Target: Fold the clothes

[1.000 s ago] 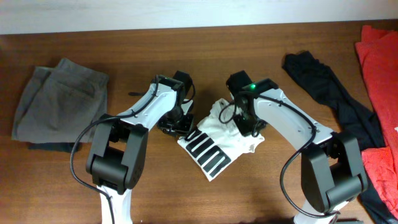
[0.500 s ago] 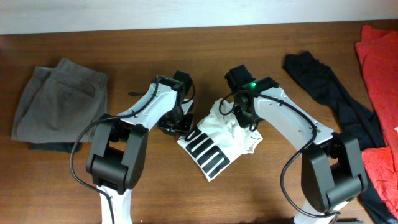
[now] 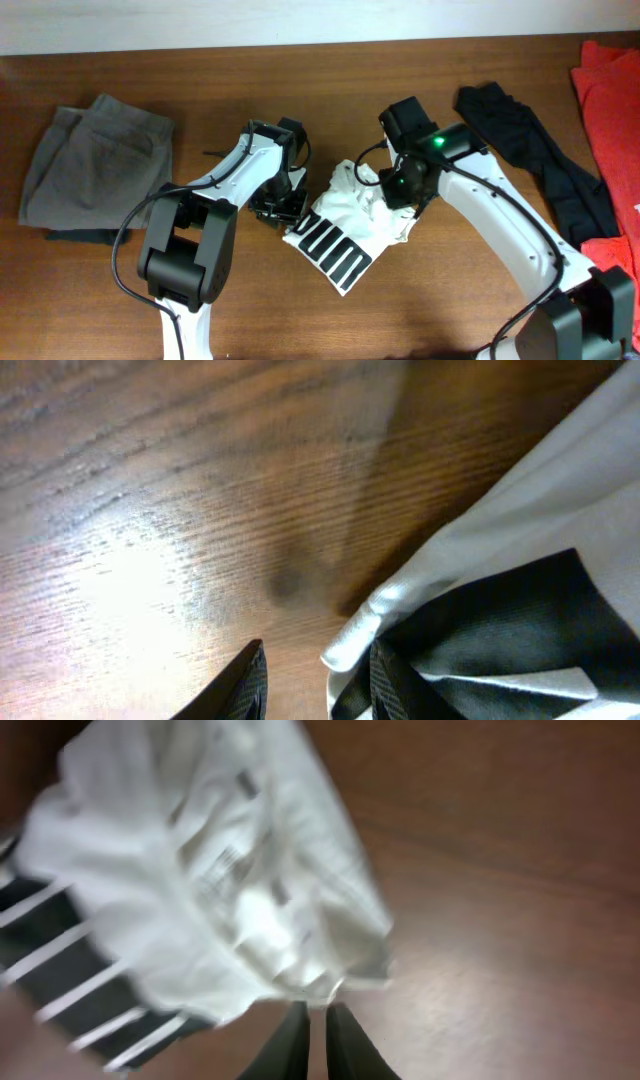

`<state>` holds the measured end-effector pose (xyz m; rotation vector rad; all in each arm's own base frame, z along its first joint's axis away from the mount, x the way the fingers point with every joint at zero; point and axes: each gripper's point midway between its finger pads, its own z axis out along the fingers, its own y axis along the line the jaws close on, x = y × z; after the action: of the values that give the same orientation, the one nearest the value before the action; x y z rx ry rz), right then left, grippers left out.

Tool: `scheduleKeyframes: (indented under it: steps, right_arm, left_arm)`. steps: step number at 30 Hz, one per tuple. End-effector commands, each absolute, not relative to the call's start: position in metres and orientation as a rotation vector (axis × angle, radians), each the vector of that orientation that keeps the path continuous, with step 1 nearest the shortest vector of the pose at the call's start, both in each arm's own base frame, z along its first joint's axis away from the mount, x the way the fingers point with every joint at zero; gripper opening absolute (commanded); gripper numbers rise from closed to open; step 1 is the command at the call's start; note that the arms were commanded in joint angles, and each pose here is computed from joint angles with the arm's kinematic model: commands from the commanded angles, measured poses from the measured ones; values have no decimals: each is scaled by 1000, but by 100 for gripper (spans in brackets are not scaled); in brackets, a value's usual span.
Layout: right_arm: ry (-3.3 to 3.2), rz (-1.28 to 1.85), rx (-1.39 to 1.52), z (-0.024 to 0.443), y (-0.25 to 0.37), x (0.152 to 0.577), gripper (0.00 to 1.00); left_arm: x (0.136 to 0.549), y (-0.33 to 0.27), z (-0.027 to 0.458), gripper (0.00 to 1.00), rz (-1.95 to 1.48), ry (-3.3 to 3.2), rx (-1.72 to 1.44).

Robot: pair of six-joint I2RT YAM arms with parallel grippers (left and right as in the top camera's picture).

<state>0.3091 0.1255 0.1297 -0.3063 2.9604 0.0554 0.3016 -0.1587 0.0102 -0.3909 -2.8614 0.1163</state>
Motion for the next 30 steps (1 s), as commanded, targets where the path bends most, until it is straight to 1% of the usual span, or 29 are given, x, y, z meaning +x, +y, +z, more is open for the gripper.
scheduleKeyframes:
  steps: [1, 7, 12, 15, 19, 21, 24, 26, 30]
  right_arm:
    - [3074, 217, -324, 105, 144, 292, 12]
    - [3176, 180, -318, 60, 139, 280, 12]
    - [3104, 92, -310, 37, 130, 293, 12]
    - [3031, -10, -282, 33, 121, 309, 13]
    - [2930, -111, -260, 37, 113, 332, 21]
    - [2900, -99, -254, 38, 116, 340, 23]
    - [2896, -94, -234, 38, 116, 341, 23]
    - [2910, -86, -234, 37, 117, 338, 23]
    - [2927, -86, -238, 37, 116, 334, 24]
  left_arm:
    - [298, -153, 4, 34, 92, -2839, -385]
    - [284, -147, 9, 34, 67, -2779, -371]
    - [266, -141, 8, 34, 53, -2711, -353]
    - [257, -145, 2, 34, 105, -2686, -336]
    - [253, -154, -7, 34, 184, -2689, -324]
    - [254, -155, -9, 33, 194, -2695, -326]
    - [255, -155, -10, 31, 192, -2699, -327]
    - [257, -152, -10, 27, 168, -2707, -332]
    - [271, -147, 1, 26, 150, -2765, -332]
